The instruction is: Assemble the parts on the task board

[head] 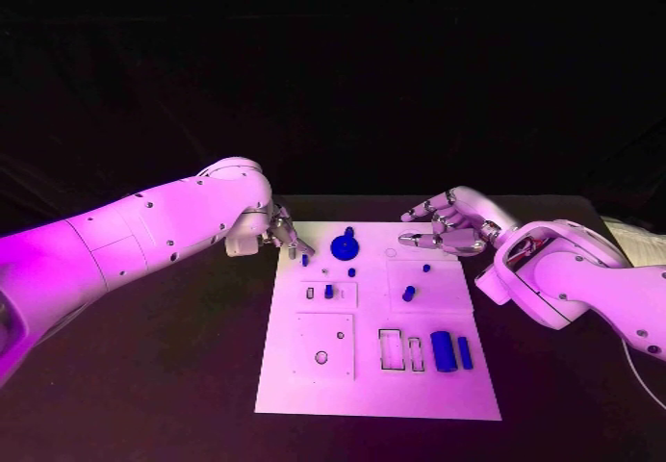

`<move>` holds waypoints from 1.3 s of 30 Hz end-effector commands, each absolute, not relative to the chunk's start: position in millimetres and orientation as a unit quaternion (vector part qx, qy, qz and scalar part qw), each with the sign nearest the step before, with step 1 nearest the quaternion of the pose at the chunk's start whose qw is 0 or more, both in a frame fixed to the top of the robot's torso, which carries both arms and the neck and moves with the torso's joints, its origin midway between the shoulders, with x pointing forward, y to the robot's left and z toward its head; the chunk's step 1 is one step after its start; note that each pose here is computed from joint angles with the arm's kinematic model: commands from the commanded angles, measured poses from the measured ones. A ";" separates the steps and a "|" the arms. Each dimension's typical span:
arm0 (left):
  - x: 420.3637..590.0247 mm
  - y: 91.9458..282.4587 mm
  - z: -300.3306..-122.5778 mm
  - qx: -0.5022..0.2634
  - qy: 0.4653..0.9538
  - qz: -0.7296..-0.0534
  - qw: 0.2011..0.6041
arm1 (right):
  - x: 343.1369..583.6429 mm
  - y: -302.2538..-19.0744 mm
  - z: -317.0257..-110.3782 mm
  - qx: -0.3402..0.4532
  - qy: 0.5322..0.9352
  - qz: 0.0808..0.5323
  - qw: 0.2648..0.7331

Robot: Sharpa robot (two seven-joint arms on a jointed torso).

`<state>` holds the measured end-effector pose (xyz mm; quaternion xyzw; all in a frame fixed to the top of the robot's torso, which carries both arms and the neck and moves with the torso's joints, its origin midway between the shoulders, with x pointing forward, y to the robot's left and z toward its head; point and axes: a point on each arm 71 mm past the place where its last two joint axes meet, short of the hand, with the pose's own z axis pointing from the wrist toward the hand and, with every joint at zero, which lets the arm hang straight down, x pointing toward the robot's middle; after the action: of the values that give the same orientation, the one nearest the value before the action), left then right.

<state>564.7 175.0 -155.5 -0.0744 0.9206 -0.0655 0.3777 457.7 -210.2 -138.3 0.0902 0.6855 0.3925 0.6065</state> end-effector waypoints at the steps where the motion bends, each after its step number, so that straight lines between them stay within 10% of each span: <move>1: 563.8 171.8 -155.6 -0.069 0.922 -0.070 0.375 | 457.4 -208.7 -139.3 0.085 0.689 0.394 0.602; 39: 565.2 164.2 -161.7 -0.067 0.925 -0.071 0.368 | 457.3 -206.5 -140.1 0.083 0.692 0.395 0.599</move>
<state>566.0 166.9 -160.9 -0.0724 0.9225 -0.0664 0.3734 457.9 -207.9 -139.3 0.0884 0.6880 0.3939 0.6031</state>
